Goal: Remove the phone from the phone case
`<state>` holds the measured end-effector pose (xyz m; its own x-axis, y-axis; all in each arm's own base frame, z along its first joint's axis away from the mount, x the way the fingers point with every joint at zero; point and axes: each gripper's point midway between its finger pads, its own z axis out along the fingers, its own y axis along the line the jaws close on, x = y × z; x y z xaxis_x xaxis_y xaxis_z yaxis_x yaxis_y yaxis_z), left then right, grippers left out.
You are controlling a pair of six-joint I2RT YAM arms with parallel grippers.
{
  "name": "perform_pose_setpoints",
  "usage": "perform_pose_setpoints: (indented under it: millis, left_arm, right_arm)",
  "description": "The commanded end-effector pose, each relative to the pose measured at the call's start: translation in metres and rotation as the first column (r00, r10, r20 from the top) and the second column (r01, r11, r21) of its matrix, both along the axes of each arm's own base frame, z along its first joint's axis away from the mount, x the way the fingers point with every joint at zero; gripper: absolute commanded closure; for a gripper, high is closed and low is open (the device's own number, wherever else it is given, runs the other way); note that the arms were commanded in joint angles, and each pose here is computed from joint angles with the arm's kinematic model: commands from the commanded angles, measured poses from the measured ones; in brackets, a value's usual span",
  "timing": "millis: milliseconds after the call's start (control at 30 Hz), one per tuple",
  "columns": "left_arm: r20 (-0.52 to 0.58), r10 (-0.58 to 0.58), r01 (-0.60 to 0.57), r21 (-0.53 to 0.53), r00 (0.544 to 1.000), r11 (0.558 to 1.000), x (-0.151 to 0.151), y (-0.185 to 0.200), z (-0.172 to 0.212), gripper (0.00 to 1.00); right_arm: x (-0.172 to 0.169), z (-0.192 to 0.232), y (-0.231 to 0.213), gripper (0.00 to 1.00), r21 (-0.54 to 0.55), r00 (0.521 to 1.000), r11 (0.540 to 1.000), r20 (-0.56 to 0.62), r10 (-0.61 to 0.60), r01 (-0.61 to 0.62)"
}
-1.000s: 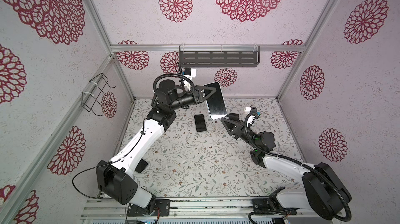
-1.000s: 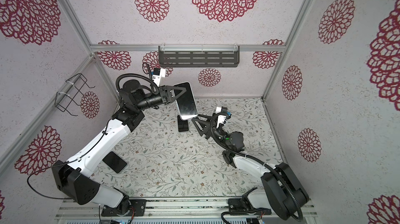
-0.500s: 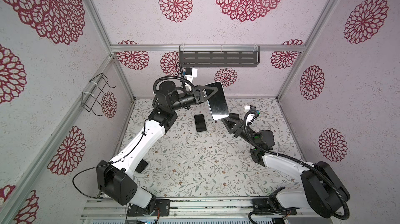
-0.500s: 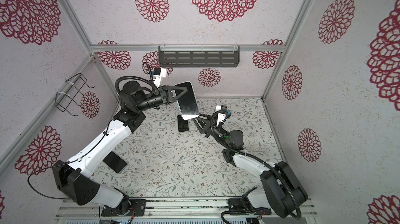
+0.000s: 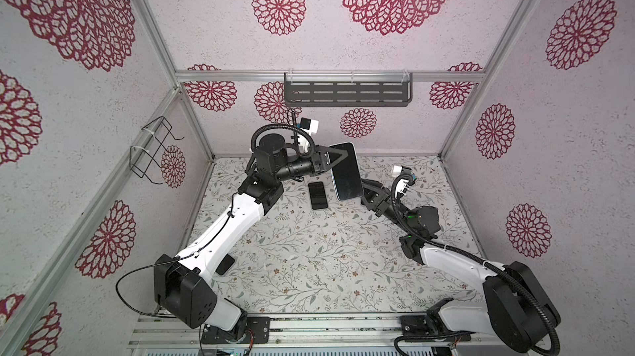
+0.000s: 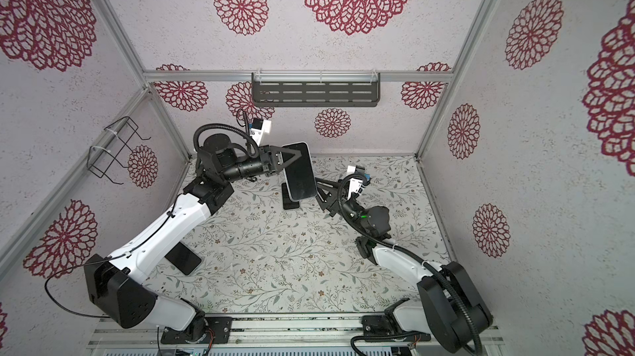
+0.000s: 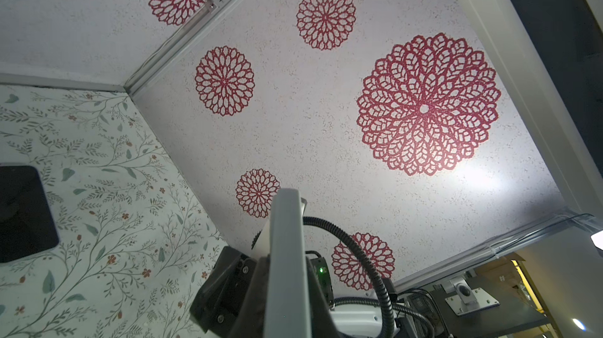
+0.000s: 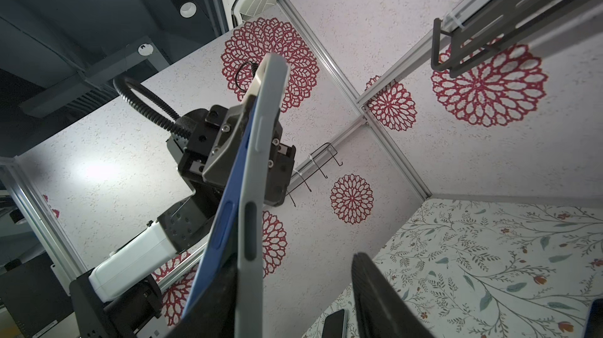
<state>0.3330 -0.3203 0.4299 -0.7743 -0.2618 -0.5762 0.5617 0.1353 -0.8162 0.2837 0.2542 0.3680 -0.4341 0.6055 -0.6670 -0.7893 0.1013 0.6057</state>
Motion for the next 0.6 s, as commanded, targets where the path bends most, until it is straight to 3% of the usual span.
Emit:
perform_pose_setpoints:
  millis: [0,233,400,467,567]
  left_arm:
    - [0.039,-0.026,0.027,-0.028,0.999,0.999,-0.013,0.0,0.014,1.0]
    - [0.007,-0.009,0.009,0.0,1.0,1.0,-0.002,-0.004,-0.012,1.0]
    - [-0.053,0.021,-0.019,0.054,0.998,0.998,0.008,-0.008,-0.061,1.0]
    - [-0.076,0.041,-0.035,0.087,0.996,0.996,0.009,-0.011,-0.087,0.89]
    - [-0.122,0.064,-0.05,0.111,0.99,0.993,0.01,-0.017,-0.128,0.83]
  right_arm:
    - [-0.009,0.017,-0.007,0.53,0.05,0.999,0.999,0.03,0.01,-0.011]
    - [-0.024,0.004,-0.009,0.78,0.079,0.997,0.994,-0.024,0.075,-0.073]
    - [-0.035,-0.021,-0.009,0.94,0.045,0.989,0.996,-0.122,0.087,-0.082]
    - [-0.037,-0.037,-0.01,0.98,0.018,0.981,0.997,-0.18,0.073,-0.071]
    - [-0.037,-0.069,-0.014,1.0,-0.05,0.959,0.998,-0.282,0.016,-0.031]
